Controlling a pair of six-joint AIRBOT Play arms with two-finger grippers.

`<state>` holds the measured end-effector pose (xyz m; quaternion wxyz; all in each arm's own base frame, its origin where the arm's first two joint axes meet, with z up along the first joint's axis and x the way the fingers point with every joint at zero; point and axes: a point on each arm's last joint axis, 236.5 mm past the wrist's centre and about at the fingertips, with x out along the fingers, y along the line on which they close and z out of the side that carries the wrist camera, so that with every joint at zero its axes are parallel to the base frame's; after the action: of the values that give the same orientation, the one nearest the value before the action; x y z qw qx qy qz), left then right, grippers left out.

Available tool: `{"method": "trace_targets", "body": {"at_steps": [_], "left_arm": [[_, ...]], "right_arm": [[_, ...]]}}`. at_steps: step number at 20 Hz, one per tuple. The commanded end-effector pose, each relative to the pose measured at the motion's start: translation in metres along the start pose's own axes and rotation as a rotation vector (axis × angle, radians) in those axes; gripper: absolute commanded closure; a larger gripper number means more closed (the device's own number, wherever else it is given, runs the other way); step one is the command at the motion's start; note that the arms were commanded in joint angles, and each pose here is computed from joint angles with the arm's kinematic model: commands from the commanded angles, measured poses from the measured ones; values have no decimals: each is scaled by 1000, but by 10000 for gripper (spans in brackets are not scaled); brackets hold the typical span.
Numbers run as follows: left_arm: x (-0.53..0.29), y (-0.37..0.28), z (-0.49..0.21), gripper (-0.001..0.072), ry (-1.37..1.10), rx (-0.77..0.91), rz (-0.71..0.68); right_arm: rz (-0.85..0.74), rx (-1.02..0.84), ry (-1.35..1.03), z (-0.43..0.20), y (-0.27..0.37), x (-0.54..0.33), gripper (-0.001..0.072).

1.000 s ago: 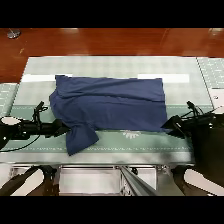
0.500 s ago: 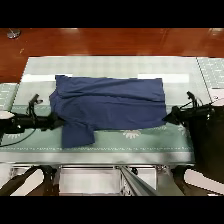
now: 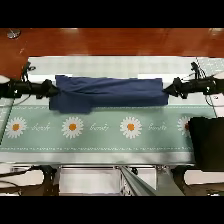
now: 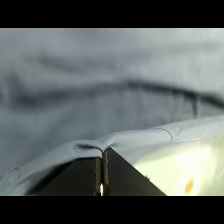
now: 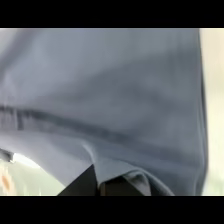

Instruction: Fold the shirts.

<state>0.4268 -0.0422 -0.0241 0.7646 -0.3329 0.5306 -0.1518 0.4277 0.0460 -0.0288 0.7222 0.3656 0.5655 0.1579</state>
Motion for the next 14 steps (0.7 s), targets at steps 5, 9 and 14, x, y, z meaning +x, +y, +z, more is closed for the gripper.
{"method": "trace_targets", "body": {"at_steps": [5, 9, 14], "left_arm": [[51, 14, 88, 689, -19, -86, -16], [63, 12, 96, 532, -9, -64, -24], [9, 49, 72, 2, 177, -37, 128]], "right_arm": [[25, 25, -17, 72, 9, 46, 687], [26, 60, -3, 78, -1, 61, 479], [5, 17, 8, 80, -21, 16, 98]]}}
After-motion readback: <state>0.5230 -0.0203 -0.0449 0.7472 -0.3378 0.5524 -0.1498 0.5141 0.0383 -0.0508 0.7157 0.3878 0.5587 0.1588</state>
